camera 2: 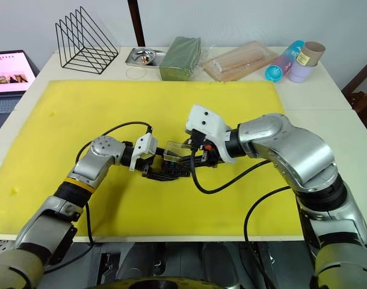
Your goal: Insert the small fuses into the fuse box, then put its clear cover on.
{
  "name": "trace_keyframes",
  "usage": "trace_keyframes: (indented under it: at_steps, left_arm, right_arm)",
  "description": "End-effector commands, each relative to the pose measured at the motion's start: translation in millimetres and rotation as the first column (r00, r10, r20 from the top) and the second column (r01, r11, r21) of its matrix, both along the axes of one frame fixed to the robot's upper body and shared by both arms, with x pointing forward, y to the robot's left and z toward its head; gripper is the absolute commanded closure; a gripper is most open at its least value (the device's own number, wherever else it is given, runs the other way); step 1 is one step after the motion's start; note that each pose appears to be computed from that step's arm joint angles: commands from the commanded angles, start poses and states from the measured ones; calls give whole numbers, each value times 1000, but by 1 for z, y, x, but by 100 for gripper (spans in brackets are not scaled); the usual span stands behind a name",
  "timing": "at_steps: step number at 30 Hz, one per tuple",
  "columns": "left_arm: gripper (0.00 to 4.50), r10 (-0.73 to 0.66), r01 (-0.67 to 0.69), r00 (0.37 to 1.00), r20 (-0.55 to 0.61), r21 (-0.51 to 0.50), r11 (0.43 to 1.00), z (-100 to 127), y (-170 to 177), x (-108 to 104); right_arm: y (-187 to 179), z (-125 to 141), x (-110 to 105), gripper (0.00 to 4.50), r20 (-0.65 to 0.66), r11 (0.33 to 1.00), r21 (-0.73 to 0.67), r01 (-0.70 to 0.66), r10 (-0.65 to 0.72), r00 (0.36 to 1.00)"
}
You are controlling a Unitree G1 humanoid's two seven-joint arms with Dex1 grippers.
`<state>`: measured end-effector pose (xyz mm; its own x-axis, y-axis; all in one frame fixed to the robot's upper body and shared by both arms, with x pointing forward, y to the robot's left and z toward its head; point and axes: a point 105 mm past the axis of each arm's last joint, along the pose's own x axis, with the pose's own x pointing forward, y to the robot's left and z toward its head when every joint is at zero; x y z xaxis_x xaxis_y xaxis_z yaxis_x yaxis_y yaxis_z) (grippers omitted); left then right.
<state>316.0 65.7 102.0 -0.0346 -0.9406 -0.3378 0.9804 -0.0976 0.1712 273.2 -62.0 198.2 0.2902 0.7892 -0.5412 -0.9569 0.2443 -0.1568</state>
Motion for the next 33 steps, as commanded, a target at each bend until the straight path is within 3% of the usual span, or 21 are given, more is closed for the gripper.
trace_keyframes:
  at_steps: [1,12,28,33]
  left_arm:
    - [166,-26,26,999,42,-10,1000,6,-2,2]
    - [166,-25,26,999,42,-10,1000,-5,-6,0]
    - [166,-20,20,999,41,-6,1000,-7,-5,0]
    - [166,-24,25,999,41,-5,1000,-6,-6,-1]
  right_arm:
    - [11,1,2,270,21,1000,-4,-2,2,1000]
    - [18,-28,10,270,-16,996,-88,33,-34,999]
    - [8,-23,11,270,17,992,-123,28,-26,1000]
    - [6,-32,12,270,11,989,-145,27,-26,1000]
